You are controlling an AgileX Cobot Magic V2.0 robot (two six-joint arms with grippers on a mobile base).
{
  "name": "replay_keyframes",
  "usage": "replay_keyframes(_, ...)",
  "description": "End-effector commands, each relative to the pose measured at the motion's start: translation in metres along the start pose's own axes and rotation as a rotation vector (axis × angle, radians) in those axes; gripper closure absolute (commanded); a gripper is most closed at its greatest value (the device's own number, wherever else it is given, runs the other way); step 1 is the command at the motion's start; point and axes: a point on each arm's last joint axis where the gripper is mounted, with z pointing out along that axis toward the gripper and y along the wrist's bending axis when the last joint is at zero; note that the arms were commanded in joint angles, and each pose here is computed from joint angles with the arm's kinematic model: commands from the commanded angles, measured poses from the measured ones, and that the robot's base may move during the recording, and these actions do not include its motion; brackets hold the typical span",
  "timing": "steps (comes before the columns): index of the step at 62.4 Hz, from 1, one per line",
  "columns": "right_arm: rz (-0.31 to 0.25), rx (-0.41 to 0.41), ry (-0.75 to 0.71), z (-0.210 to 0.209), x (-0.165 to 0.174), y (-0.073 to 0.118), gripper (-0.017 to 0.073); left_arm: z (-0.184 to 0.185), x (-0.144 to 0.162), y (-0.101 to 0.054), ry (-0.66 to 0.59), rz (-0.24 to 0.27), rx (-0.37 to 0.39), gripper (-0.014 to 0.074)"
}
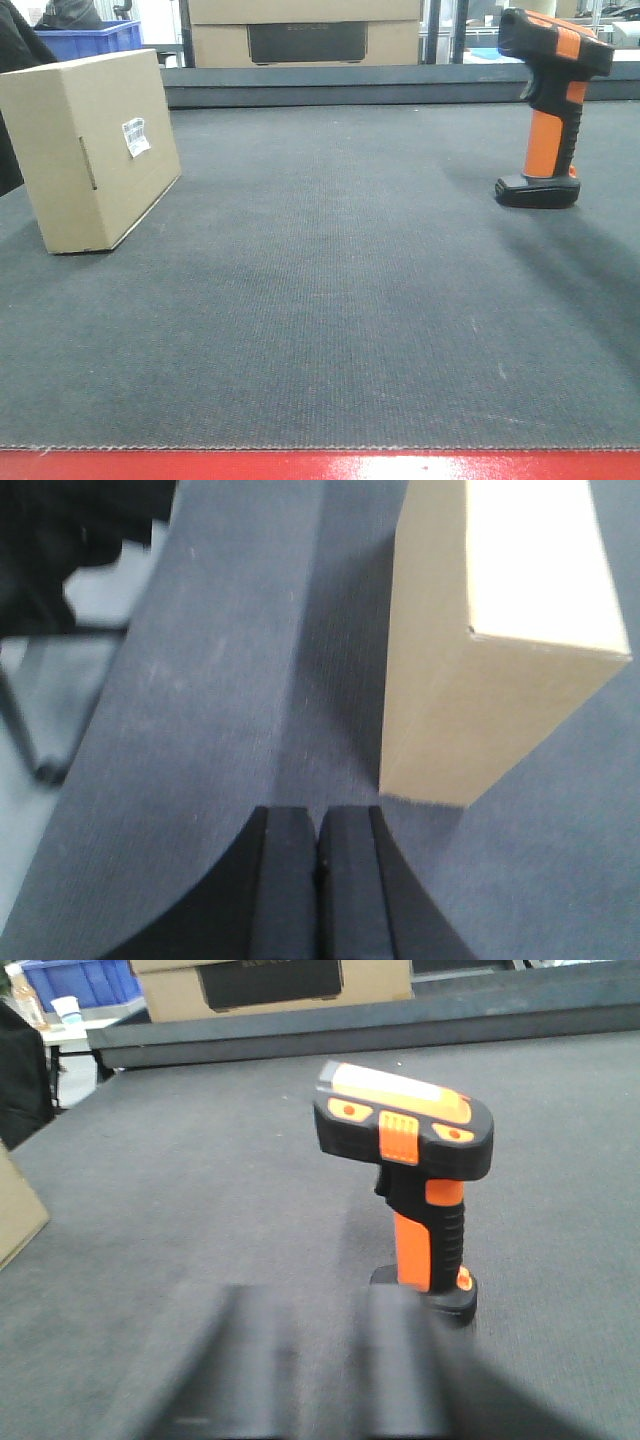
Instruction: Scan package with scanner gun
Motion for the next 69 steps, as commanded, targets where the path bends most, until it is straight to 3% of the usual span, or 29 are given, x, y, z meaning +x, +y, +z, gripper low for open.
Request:
replay_keyframes(1,-0.005,-0.009,0.014,-0.007,0.000,0.001,0.0704,-0.013,0.003,-0.001,-0.162,-0.015,0.061,0.0704)
replay_keyframes(7,-0.006,-0.013,-0.002,-0.016,0.003,-0.001,0.0727,-0.030,0.010,0.000,-0.305,-0.016,0.113,0.0704)
replay_keyframes(15,-0.002,0.000,-0.022,-0.032,0.013,-0.006,0.0727,-0.053,0.022,0.003,-0.387,-0.009,0.130,0.0704)
replay_keyframes(31,0.001,-0.030,-0.082,-0.074,0.032,-0.010,0.0727,-0.092,0.054,0.015,-0.459,-0.018,0.124,0.0704)
replay_keyframes(45,-0.096,-0.080,-0.131,-0.114,0.036,-0.008,0.0727,-0.123,0.067,0.020,-0.557,-0.029,0.129,0.0704)
replay_keyframes(69,-0.103,-0.104,-0.210,-0.136,0.039,-0.007,0.0727,-0.130,0.069,0.021,-0.589,-0.031,0.136,0.0704)
